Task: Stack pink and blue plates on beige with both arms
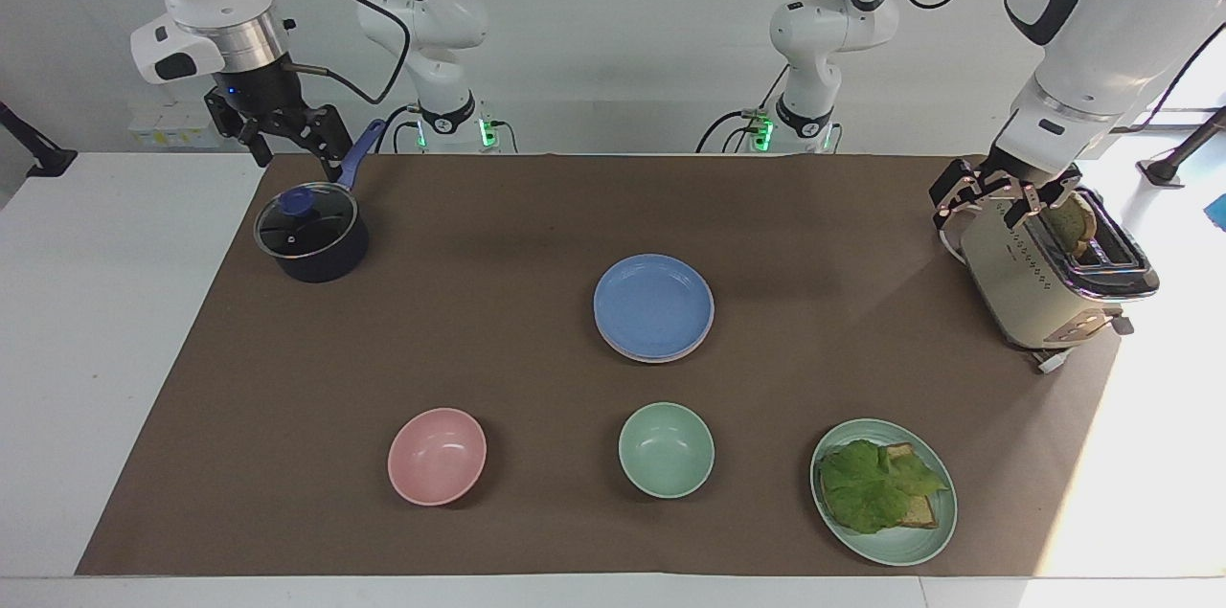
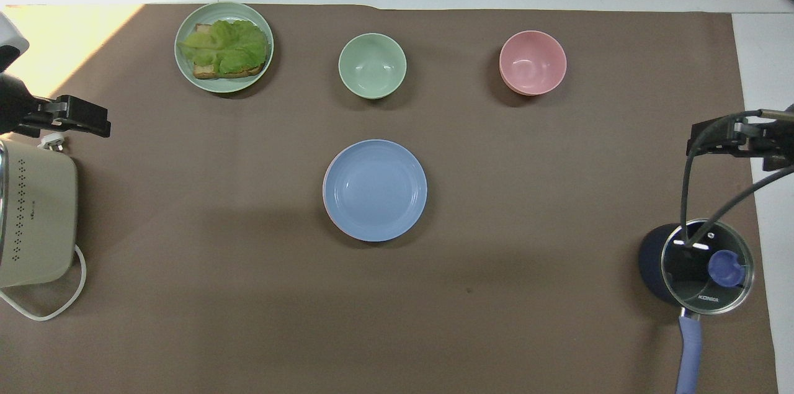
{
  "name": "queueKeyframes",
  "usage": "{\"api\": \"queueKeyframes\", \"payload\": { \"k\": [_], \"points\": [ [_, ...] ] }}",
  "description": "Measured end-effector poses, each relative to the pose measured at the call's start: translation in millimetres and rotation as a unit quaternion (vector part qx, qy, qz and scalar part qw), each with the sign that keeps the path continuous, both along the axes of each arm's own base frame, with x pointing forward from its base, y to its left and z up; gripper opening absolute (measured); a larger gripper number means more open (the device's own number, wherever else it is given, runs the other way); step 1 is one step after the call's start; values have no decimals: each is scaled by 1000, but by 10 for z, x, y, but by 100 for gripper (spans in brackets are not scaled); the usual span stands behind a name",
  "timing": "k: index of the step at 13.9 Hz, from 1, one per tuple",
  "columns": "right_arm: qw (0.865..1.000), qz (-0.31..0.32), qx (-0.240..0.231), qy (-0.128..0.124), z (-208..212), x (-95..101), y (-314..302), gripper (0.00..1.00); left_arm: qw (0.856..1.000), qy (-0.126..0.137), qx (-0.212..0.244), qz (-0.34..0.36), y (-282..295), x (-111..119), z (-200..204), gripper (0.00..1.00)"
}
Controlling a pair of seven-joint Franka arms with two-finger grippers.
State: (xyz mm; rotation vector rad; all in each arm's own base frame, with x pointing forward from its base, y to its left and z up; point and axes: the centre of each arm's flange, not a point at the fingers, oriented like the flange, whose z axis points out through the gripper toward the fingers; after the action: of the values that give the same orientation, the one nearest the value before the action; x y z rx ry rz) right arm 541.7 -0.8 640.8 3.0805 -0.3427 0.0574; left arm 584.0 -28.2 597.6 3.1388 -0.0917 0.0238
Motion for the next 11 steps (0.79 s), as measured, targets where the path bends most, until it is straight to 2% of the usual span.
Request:
{"api": "queueKeyframes", "payload": {
  "k": [4, 11],
  "points": [
    [1000, 28, 1, 2, -2, -1, 4, 100, 1000, 0, 0, 0, 0, 0, 0, 100],
    [999, 32, 1, 4, -5, -4, 5, 100, 1000, 0, 0, 0, 0, 0, 0, 100]
  ]
}}
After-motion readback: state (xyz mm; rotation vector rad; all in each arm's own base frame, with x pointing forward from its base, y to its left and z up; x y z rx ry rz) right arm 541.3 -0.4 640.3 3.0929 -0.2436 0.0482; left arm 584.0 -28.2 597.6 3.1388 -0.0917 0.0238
